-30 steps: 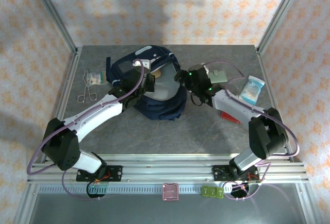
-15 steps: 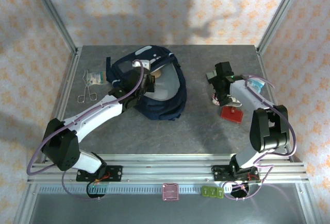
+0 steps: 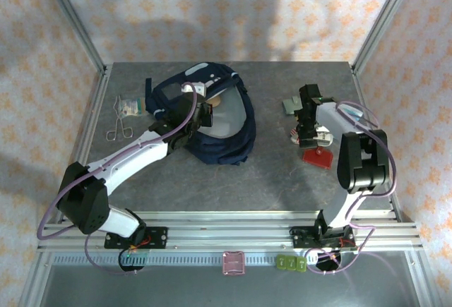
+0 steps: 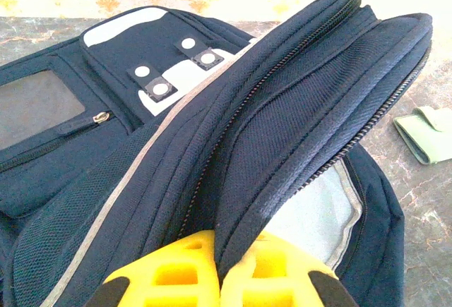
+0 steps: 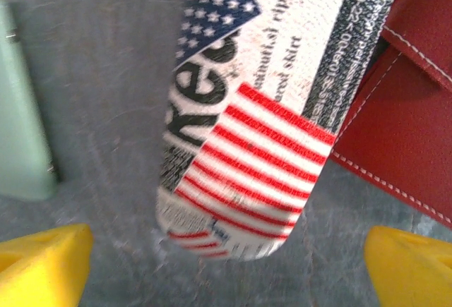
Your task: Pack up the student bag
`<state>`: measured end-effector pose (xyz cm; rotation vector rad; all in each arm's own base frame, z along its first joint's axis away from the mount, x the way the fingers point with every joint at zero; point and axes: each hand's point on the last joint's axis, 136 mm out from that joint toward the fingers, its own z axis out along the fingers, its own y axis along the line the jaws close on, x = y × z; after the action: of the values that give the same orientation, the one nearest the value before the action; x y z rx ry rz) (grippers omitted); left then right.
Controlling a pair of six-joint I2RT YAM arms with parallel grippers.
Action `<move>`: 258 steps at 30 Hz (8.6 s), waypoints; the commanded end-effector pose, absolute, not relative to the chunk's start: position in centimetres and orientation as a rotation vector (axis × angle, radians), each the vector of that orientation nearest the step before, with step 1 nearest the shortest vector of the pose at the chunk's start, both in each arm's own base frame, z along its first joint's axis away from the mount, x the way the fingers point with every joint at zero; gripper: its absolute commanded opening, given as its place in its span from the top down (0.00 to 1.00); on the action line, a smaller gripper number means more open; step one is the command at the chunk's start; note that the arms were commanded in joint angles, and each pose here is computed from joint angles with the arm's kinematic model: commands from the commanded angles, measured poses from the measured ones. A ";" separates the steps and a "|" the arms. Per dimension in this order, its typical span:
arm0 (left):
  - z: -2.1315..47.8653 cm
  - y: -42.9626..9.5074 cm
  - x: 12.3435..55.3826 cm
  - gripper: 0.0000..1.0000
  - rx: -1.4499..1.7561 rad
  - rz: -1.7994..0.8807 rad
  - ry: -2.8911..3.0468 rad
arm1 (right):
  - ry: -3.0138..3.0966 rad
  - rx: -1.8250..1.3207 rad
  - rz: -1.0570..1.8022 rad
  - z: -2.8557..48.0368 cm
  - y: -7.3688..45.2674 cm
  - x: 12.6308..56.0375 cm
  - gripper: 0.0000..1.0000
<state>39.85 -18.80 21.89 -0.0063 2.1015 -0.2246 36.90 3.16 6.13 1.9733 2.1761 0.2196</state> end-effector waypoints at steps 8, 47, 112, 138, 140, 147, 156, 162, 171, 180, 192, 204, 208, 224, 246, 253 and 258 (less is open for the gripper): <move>25.1 -19.4 40.0 1.00 -0.060 -0.331 1.998 | 2.170 2.062 0.131 3.2 2.4 37.7 0.07; 25.0 -19.5 40.2 1.00 -0.066 -0.323 2.002 | 2.773 0.649 -0.280 2.1 10.3 34.7 0.35; 30.2 -18.2 40.2 1.00 -0.133 -0.428 1.901 | 2.426 -0.354 0.420 13.7 29.9 35.6 0.34; 28.6 -20.6 39.6 1.00 -0.102 -0.521 1.939 | 2.344 -0.042 1.007 11.4 35.1 39.1 0.45; 28.5 -20.8 39.5 1.00 -0.099 -0.523 1.943 | 2.314 -0.054 1.058 12.2 36.1 39.6 0.51; 27.9 -21.2 39.3 1.00 -0.101 -0.539 1.955 | 2.295 -0.067 1.194 11.7 39.5 41.6 0.62; 27.1 -21.8 39.4 1.00 -0.110 -0.552 1.969 | 2.280 -0.069 1.169 12.0 39.2 41.9 0.59; 26.5 -22.5 39.9 1.00 -0.123 -0.576 1.979 | 2.321 0.035 0.737 12.2 29.8 39.1 0.35; 23.8 -26.9 41.6 1.00 -0.167 -0.610 2.061 | 2.228 0.208 0.500 15.3 20.6 34.3 0.33; 23.7 -31.2 43.5 0.61 -0.167 -0.717 2.082 | 2.148 0.346 0.516 16.6 17.7 32.4 0.35; 20.6 -21.5 38.6 0.44 -0.359 -0.676 2.052 | 2.128 0.105 0.783 18.3 23.4 31.1 0.41; 15.2 -16.4 38.7 0.38 -0.633 -0.876 1.994 | 2.143 0.076 0.820 17.9 25.7 31.6 0.41; 14.3 -15.6 40.0 0.41 -0.689 -0.886 1.975 | 2.138 0.086 0.824 18.0 25.5 31.5 0.41; 11.1 -14.8 43.9 0.62 -0.794 -0.870 2.002 | 2.145 0.097 0.821 17.4 25.3 31.2 0.41; 19.9 -18.2 43.0 1.00 -0.663 -1.159 1.951 | 2.233 -0.017 0.916 15.5 30.3 32.7 0.48; 20.4 -19.4 41.7 1.00 -0.643 -1.205 1.955 | 2.219 0.168 0.852 15.7 28.7 38.0 0.48; 19.9 -20.3 41.0 1.00 -0.638 -1.234 1.973 | 2.145 0.208 0.793 18.0 27.7 40.7 0.48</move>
<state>42.31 -17.63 15.72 -0.7710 2.0352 -1.0759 37.28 27.55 12.75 0.1752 2.3323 0.7694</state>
